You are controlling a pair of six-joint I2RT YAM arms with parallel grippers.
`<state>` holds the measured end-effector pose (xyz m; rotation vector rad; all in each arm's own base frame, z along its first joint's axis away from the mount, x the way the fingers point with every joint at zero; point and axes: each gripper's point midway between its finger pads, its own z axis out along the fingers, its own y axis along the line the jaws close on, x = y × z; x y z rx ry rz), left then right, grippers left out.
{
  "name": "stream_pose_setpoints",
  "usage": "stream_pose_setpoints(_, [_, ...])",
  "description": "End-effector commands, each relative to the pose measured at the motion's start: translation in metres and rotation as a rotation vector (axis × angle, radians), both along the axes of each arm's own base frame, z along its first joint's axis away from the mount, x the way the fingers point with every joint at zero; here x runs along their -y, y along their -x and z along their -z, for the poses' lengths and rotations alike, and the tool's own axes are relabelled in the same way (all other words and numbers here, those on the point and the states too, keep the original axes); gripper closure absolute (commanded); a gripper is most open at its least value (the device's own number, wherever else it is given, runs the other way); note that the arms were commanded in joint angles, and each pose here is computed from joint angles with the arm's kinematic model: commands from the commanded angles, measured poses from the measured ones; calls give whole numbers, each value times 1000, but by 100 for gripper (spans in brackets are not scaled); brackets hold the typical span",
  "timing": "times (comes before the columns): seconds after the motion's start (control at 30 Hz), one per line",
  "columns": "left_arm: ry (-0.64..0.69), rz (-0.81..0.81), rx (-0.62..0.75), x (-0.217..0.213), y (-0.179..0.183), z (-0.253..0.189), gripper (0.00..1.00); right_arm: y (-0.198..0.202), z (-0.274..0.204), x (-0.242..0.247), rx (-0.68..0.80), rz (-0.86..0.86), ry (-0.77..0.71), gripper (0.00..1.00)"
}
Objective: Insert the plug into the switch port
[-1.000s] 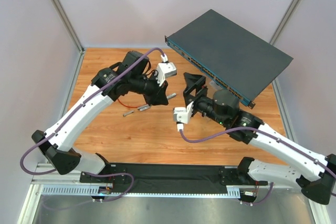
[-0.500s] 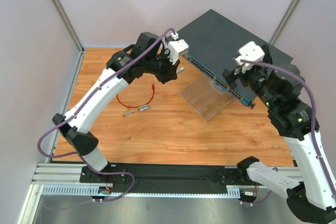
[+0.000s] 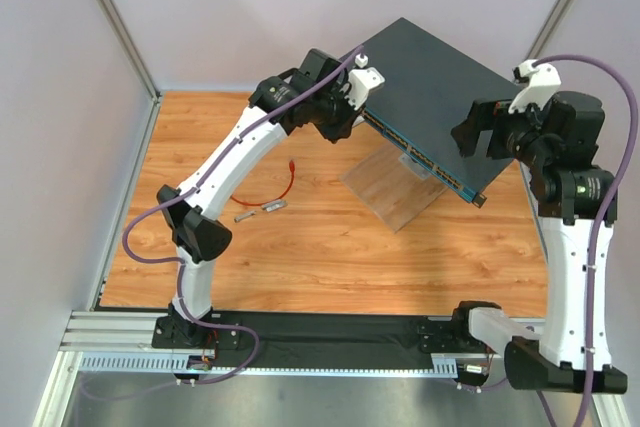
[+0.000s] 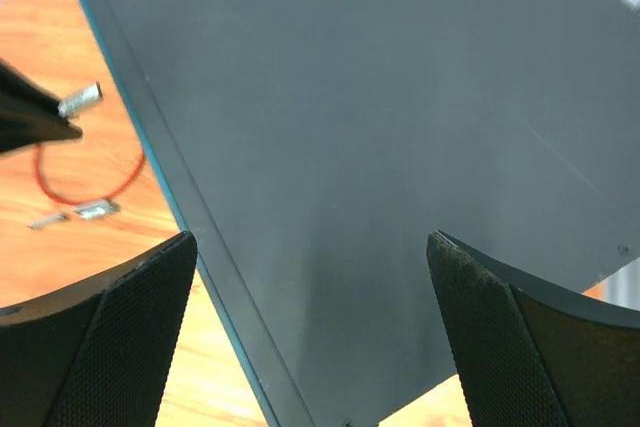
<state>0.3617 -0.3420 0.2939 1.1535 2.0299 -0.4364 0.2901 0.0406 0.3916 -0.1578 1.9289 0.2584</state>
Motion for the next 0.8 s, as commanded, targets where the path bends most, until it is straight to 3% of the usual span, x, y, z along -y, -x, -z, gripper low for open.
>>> stream_pose_setpoints(0.0, [-2,9,31,-2,3,-13,100,2,-5,3,-85,29,-217,2])
stream_pose_setpoints(0.2, [-10,9,26,1,-1,-8,100,2,-10,-4,-131,-51,-402,7])
stream_pose_setpoints(0.3, [56,76,-15,7,19,-15,100,0,-25,-21,-81,-158,-490,26])
stream_pose_setpoints(0.4, [159,115,21,5,39,-42,100,-4,-39,-35,-57,-222,-598,37])
stream_pose_setpoints(0.47, [239,125,85,-2,53,-74,100,-8,-42,-49,-65,-267,-613,39])
stream_pose_setpoints(0.77, [317,190,67,-13,92,-105,100,-28,-61,-125,-122,-459,-704,42])
